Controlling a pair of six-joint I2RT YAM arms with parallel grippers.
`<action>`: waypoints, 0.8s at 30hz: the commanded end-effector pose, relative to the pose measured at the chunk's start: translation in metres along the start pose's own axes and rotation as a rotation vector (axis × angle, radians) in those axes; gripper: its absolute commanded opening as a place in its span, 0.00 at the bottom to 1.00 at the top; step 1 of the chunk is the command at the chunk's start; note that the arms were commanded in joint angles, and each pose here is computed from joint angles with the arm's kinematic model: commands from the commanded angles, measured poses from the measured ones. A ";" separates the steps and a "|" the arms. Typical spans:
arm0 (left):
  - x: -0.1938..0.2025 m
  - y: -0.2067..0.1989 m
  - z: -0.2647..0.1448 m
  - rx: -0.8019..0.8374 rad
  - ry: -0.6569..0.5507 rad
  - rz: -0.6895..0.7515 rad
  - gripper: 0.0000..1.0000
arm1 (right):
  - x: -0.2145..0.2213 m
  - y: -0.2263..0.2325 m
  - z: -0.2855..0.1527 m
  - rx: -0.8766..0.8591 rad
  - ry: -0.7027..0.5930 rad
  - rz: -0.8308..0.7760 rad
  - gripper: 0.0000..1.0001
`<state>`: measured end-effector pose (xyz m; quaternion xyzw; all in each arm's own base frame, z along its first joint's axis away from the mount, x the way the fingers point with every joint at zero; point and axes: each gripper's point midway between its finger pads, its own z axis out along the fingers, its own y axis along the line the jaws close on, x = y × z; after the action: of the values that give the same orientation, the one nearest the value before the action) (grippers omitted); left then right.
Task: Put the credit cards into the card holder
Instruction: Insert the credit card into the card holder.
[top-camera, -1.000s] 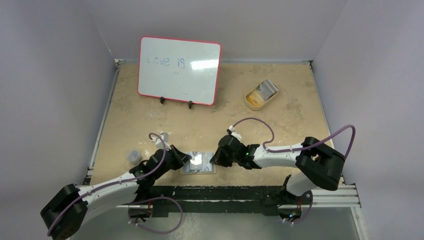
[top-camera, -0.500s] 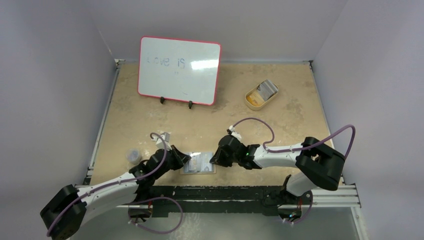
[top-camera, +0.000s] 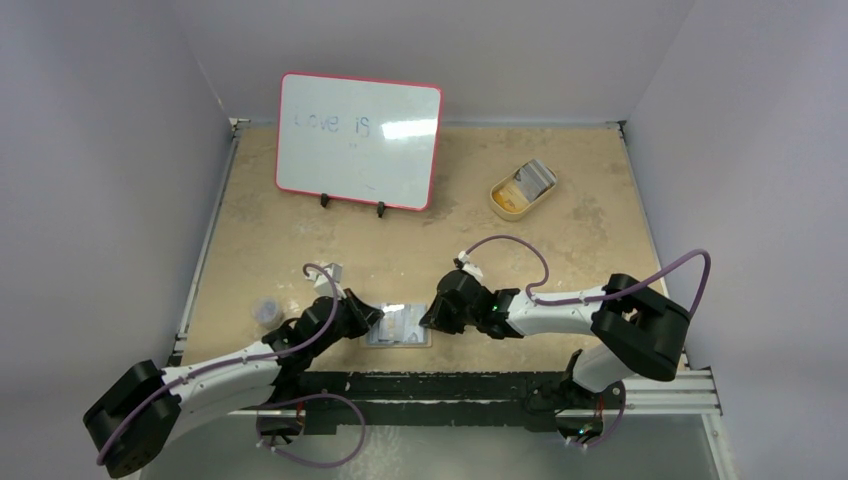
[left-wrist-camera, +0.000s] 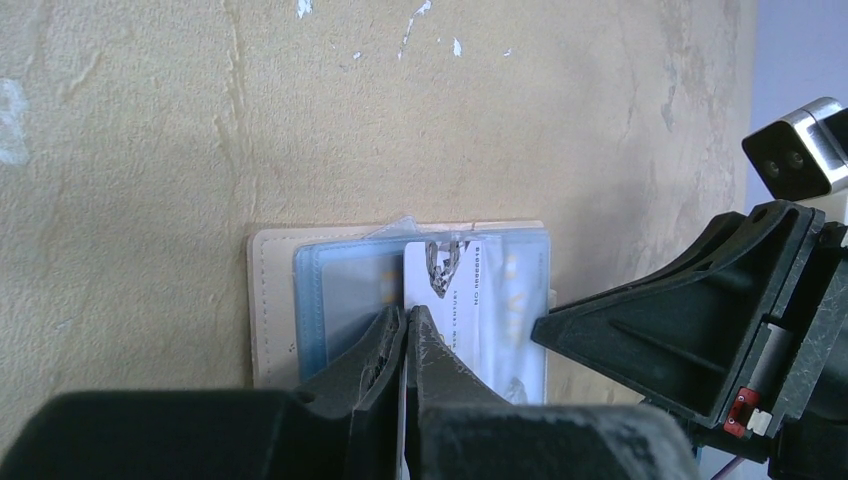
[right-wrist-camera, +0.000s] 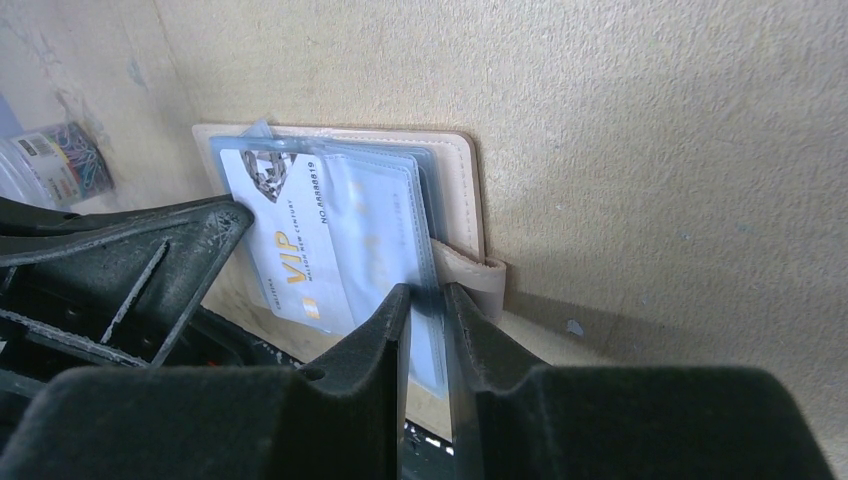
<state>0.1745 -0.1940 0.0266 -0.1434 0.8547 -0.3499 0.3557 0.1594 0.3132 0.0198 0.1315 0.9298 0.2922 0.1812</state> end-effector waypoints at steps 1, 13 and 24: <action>0.000 -0.010 -0.002 0.031 0.017 0.046 0.00 | -0.004 -0.033 0.009 0.114 -0.037 -0.021 0.21; 0.004 -0.014 -0.010 -0.032 0.112 0.119 0.00 | -0.005 -0.034 0.007 0.114 -0.043 -0.026 0.21; 0.003 -0.022 -0.002 -0.013 0.114 0.124 0.00 | -0.004 -0.034 0.009 0.110 -0.041 -0.026 0.21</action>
<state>0.1690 -0.2038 0.0297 -0.0867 0.8887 -0.3169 0.3199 0.1598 0.3136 0.0197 0.1303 0.9295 0.2929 0.1821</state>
